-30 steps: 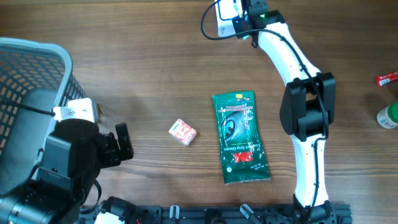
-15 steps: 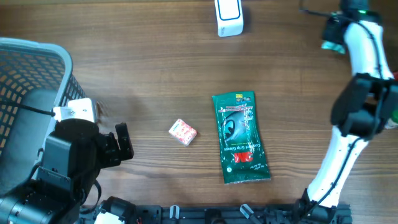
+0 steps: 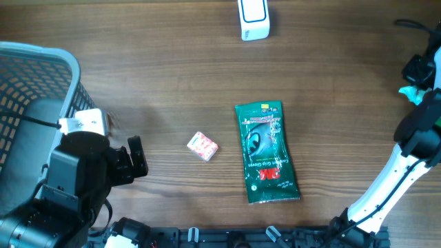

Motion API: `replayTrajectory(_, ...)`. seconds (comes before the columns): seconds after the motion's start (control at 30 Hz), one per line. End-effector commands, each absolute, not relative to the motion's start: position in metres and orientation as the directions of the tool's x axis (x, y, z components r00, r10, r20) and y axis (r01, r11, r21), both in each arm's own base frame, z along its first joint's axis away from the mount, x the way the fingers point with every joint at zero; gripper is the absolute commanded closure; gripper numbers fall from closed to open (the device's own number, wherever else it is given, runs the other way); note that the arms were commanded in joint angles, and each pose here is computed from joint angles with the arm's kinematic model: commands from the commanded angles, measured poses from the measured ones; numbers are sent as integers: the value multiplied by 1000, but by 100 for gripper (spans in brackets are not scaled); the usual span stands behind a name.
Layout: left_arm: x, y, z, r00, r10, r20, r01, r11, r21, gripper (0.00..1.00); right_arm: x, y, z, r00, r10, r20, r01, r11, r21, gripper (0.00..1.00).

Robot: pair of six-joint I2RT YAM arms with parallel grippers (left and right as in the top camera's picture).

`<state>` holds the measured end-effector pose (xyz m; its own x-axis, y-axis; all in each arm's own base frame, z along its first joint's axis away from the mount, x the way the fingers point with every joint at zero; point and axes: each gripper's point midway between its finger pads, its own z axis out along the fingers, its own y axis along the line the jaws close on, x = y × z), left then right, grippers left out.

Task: Scan the item barcode
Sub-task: 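Move the right gripper back toward the green gloves pack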

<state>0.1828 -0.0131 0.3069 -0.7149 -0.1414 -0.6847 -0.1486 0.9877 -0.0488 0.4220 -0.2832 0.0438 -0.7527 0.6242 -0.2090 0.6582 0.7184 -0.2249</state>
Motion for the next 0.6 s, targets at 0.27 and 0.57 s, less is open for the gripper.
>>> replayTrajectory(0.27, 183, -13, 307, -713, -154, -684, -156, 986, -59, 0, 440, -192, 277, -634, 550, -544, 493, 829, 264, 0)
replayTrajectory(0.57, 183, -13, 307, -713, -154, -684, -156, 986, -59, 0, 388, -15, 304, -874, 324, -363, 138, 880, 454, 0)
